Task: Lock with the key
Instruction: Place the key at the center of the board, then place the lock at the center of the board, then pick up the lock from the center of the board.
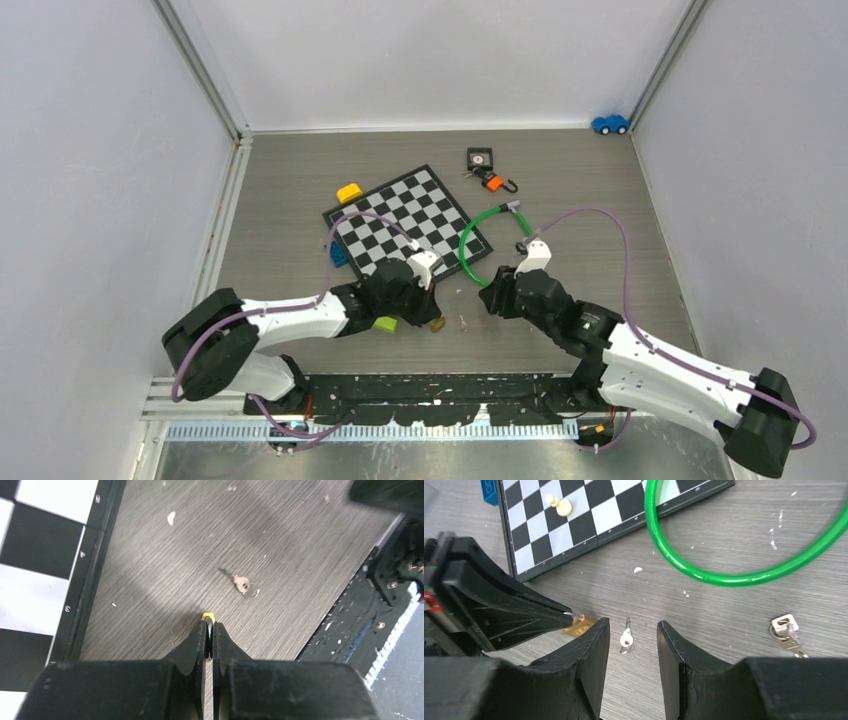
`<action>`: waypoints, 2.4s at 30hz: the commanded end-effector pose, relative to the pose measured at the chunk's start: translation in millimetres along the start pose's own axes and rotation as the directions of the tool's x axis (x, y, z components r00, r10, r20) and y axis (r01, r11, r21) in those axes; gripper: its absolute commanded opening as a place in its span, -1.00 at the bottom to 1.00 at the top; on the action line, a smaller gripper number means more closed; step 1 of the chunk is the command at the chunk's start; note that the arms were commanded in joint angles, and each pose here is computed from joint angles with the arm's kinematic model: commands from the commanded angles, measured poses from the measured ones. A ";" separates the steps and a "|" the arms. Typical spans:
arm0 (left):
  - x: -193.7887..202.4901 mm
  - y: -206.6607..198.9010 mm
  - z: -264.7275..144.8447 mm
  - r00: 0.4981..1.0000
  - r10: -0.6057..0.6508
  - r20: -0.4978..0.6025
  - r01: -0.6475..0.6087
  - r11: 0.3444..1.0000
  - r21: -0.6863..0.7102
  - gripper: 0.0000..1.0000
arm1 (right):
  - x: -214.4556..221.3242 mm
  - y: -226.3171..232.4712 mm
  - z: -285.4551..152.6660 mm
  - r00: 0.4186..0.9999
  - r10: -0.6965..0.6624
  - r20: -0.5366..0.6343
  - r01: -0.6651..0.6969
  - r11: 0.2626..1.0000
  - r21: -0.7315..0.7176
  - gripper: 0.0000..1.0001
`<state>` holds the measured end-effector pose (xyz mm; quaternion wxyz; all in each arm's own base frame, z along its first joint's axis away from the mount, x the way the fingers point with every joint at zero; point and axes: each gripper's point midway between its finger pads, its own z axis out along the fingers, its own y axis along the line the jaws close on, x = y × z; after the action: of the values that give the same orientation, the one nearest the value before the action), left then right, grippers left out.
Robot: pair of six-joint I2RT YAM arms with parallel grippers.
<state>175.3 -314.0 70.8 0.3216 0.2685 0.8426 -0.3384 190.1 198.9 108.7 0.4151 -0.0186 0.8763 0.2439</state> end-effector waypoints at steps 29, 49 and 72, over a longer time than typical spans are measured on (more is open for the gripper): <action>-56.1 32.9 -38.8 0.994 0.065 -0.088 -0.091 0.935 -0.342 0.54 | -41.0 -42.9 -28.1 0.989 0.009 0.150 -0.048 0.965 0.259 -0.09; -131.8 52.5 -119.9 0.995 0.095 0.018 -0.067 0.810 -0.583 0.62 | -98.8 -69.4 -66.6 0.993 -0.001 0.115 -0.064 0.826 0.559 0.40; -112.5 70.5 -187.0 0.977 0.208 0.036 -0.136 0.750 -0.648 0.67 | -196.5 -81.2 94.6 0.992 0.011 -0.125 0.039 0.919 0.392 0.39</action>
<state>231.5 -178.5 221.2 0.4473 0.1906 0.8730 -0.0382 359.9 104.3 152.1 0.3166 0.1418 0.9378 0.0143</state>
